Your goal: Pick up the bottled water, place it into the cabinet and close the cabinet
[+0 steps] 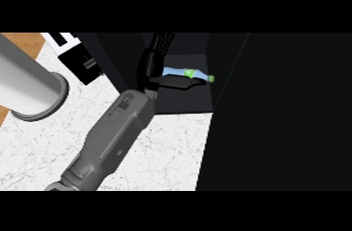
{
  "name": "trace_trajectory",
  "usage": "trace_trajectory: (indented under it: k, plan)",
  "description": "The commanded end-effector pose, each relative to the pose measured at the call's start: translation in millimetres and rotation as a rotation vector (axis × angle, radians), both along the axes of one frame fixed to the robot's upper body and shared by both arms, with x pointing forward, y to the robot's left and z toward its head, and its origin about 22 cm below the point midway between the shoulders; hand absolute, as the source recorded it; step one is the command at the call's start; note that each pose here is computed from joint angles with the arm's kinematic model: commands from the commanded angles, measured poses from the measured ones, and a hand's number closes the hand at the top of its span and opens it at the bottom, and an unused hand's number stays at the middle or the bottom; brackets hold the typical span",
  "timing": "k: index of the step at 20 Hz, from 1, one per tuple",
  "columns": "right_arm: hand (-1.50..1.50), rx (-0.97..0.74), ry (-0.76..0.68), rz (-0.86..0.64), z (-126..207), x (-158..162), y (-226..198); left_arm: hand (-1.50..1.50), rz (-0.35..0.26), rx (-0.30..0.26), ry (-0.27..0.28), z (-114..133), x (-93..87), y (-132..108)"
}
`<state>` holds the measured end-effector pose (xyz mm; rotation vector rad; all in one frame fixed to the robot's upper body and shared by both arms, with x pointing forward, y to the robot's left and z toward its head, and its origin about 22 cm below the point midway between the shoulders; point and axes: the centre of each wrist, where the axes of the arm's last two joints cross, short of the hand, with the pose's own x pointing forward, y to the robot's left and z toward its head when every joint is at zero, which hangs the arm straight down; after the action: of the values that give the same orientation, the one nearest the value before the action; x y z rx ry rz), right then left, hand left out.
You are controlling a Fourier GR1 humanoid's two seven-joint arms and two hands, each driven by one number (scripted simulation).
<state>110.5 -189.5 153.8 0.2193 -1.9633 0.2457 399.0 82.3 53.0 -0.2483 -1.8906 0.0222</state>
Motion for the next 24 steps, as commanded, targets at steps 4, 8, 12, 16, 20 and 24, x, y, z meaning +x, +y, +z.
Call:
trace_trajectory:
  k: [4,8,12,16,20,24]
  plan:
    - [-1.5,-0.009,-0.004,-0.014,7.3,-19.6,-1.4,-1.5,-0.083,-0.059,0.011,2.8,-26.0,5.5]
    - [-1.5,-0.026,-0.015,-0.013,16.3,-22.0,2.2,1.5,-0.089,-0.085,0.046,-21.1,-49.5,14.8]
    - [-1.5,-0.158,-0.038,0.07,11.8,-11.7,-0.3,1.5,-0.079,-0.087,0.031,-30.4,-76.9,24.1]
    - [1.5,-0.245,0.029,0.154,15.2,-11.6,4.7,1.5,-0.096,-0.07,0.069,-39.5,-101.2,58.2]
    - [1.5,-0.224,0.1,0.244,26.6,-26.0,11.3,1.5,-0.055,-0.075,0.059,-37.3,-134.4,64.7]
    - [1.5,-0.157,0.151,0.316,20.4,-19.7,32.6,1.5,-0.051,-0.07,0.051,-35.8,-162.0,98.2]
